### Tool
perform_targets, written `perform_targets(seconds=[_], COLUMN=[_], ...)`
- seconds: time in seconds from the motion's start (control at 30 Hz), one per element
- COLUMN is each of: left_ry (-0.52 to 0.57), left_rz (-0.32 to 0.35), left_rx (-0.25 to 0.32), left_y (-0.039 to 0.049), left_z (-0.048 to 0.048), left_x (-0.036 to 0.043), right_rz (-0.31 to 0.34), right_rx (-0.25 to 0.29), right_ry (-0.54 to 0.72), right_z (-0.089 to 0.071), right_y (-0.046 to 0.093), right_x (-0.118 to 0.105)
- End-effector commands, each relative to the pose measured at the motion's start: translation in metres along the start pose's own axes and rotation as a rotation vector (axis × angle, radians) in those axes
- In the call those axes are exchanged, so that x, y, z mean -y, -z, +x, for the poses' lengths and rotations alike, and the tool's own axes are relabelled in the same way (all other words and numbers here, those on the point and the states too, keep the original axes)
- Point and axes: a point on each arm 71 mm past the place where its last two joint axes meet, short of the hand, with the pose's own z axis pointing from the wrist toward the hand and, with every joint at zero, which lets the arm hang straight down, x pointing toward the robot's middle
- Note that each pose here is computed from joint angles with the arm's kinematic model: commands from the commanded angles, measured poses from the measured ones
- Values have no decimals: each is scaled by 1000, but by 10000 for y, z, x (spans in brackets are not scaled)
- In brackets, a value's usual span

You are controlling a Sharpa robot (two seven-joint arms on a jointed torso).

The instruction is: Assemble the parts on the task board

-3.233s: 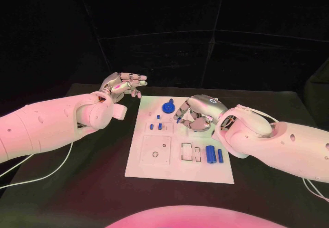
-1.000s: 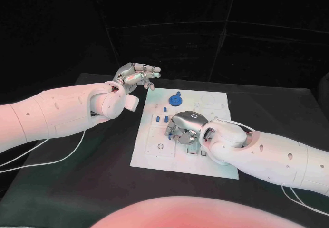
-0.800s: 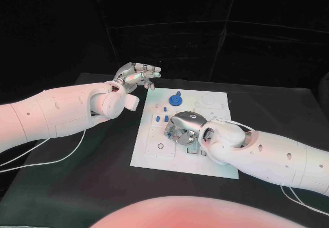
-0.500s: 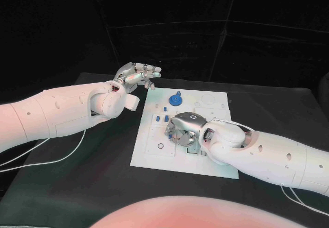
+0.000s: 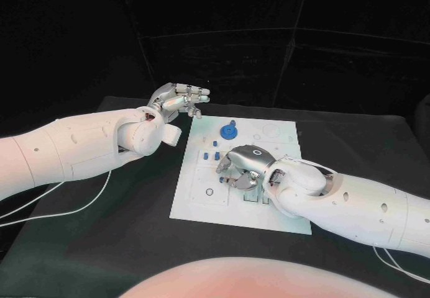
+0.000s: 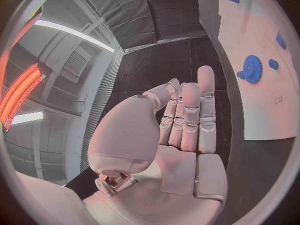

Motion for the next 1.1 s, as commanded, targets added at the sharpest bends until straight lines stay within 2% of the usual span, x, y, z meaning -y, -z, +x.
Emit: perform_targets(seconds=[0.03,0.17,0.5,0.83,1.1], left_ry=[8,8,10,12,12], left_rz=[4,2,0,-3,-3], left_rx=[-11,-11,-15,-24,-24], left_y=[-4,0,-2,-22,-24], left_z=[4,-4,1,38,40], left_x=[14,14,10,0,-2], right_rz=[-11,40,204,281,280], right_rx=[108,98,57,3,-38], right_ry=[-40,-64,5,58,70], right_z=[-110,-195,-596,-637,-602], right_y=[100,284,593,670,612], right_x=[15,142,679,883,875])
